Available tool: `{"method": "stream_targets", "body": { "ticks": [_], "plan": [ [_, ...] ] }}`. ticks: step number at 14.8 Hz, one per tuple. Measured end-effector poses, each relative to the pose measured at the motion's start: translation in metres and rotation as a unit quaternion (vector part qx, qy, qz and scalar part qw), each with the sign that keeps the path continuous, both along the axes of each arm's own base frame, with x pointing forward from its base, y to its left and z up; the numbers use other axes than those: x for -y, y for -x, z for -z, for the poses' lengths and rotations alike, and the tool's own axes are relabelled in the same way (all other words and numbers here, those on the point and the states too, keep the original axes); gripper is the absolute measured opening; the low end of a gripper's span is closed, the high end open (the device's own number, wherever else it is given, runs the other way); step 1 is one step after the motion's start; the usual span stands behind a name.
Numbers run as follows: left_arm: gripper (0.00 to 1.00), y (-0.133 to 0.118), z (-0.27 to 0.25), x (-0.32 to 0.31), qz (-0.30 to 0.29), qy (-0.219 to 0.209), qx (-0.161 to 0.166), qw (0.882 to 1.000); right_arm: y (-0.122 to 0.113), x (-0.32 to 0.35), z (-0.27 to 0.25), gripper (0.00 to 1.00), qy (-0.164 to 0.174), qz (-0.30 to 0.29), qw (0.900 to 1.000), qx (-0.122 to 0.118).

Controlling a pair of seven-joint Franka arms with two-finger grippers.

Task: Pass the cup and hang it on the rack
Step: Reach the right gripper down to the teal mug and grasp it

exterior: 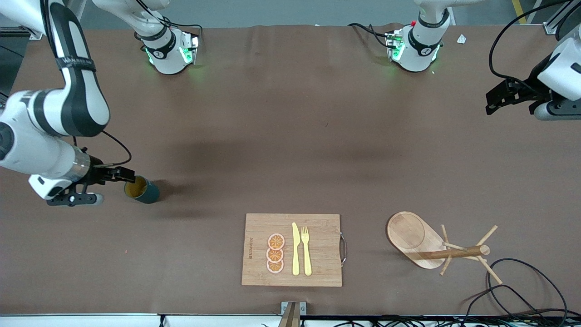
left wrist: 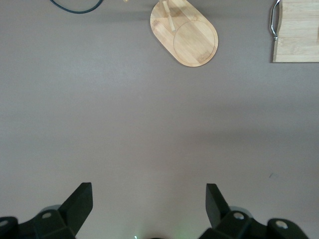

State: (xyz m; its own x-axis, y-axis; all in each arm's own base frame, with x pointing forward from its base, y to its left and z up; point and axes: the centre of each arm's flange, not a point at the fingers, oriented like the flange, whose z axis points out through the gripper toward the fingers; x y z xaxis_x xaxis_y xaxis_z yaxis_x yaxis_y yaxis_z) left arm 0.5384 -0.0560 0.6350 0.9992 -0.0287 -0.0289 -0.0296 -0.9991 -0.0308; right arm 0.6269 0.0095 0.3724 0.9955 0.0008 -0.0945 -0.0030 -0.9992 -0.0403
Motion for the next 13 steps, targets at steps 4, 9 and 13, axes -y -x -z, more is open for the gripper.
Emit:
{"method": "stream_targets", "body": {
  "ticks": [4, 9, 13],
  "plan": [
    [1.00, -0.006, 0.010, 0.000, 0.001, 0.001, -0.009, 1.000, 0.009, -0.017, 0.052, 1.00, 0.003, 0.017, 1.000, -0.003],
    [1.00, -0.008, 0.011, 0.000, 0.002, 0.001, -0.010, 1.000, 0.007, -0.017, 0.105, 0.98, 0.006, 0.022, 1.000, -0.011],
    [1.00, -0.010, 0.015, 0.000, 0.020, 0.002, -0.014, 1.000, 0.009, -0.015, 0.130, 0.67, 0.008, 0.023, 0.999, -0.024]
  ]
}}
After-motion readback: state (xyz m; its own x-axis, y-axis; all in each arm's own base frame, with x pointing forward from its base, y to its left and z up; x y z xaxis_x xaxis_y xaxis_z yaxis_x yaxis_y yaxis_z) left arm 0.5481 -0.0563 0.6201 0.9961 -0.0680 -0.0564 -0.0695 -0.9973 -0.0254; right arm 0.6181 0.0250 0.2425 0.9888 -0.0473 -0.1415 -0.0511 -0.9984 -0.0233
